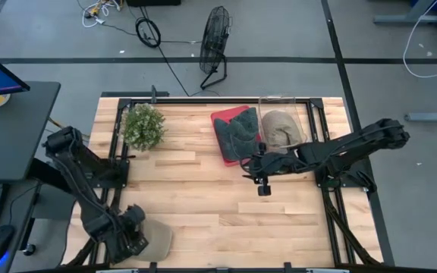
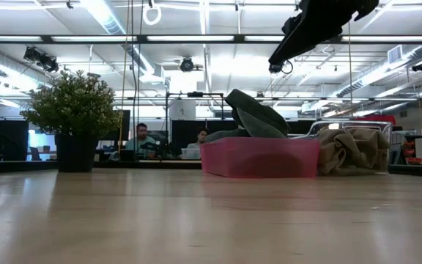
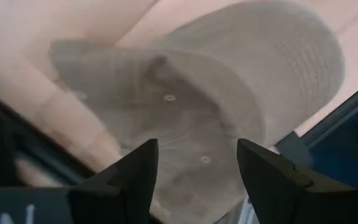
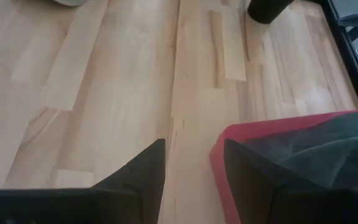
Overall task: Pick & Place hat
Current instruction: Put the brown cap into the transparent bin
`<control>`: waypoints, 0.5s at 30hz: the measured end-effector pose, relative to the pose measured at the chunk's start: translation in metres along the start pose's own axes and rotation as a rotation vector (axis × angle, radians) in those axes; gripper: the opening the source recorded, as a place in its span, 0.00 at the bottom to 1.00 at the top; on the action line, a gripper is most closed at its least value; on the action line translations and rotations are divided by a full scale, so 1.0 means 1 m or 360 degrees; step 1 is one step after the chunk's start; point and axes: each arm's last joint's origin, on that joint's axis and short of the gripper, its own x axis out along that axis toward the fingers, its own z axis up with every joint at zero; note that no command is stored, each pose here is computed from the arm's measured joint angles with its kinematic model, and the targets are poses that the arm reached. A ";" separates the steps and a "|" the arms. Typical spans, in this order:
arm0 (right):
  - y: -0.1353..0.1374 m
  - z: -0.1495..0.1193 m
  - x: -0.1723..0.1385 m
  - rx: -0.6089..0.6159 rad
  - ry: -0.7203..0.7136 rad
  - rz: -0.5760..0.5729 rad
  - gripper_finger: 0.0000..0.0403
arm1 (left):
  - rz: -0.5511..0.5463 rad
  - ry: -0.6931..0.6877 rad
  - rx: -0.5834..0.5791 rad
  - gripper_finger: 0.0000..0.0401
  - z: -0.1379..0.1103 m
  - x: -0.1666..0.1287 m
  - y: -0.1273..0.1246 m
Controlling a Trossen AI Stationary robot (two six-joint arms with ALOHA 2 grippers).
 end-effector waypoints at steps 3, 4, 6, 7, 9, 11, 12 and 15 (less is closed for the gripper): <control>0.001 -0.001 0.005 -0.0005 0.0019 0.0001 0.41 | -0.0118 0.0043 -0.0034 0.56 -0.007 0.015 0.001; 0.002 -0.001 0.006 -0.0006 0.0025 0.0000 0.41 | -0.0170 0.0051 -0.0041 0.56 -0.008 0.020 0.001; 0.002 -0.002 0.007 -0.0007 0.0031 0.0001 0.41 | -0.0285 0.0047 -0.0057 0.56 -0.009 0.030 0.000; 0.002 -0.001 0.008 -0.0007 0.0029 0.0000 0.41 | -0.0333 0.0039 -0.0062 0.56 -0.009 0.035 0.000; 0.002 -0.001 0.009 -0.0006 0.0026 0.0001 0.41 | -0.0374 0.0022 -0.0069 0.56 -0.008 0.043 0.003; 0.002 0.000 0.009 -0.0001 0.0004 0.0000 0.41 | -0.0359 -0.0007 -0.0078 0.56 -0.004 0.050 0.008; 0.002 0.001 0.009 0.0001 -0.0005 -0.0001 0.41 | -0.0350 -0.0020 -0.0080 0.54 -0.003 0.053 0.010; 0.002 0.002 0.009 0.0006 -0.0025 -0.0002 0.41 | -0.0337 -0.0070 -0.0099 0.47 0.001 0.055 0.012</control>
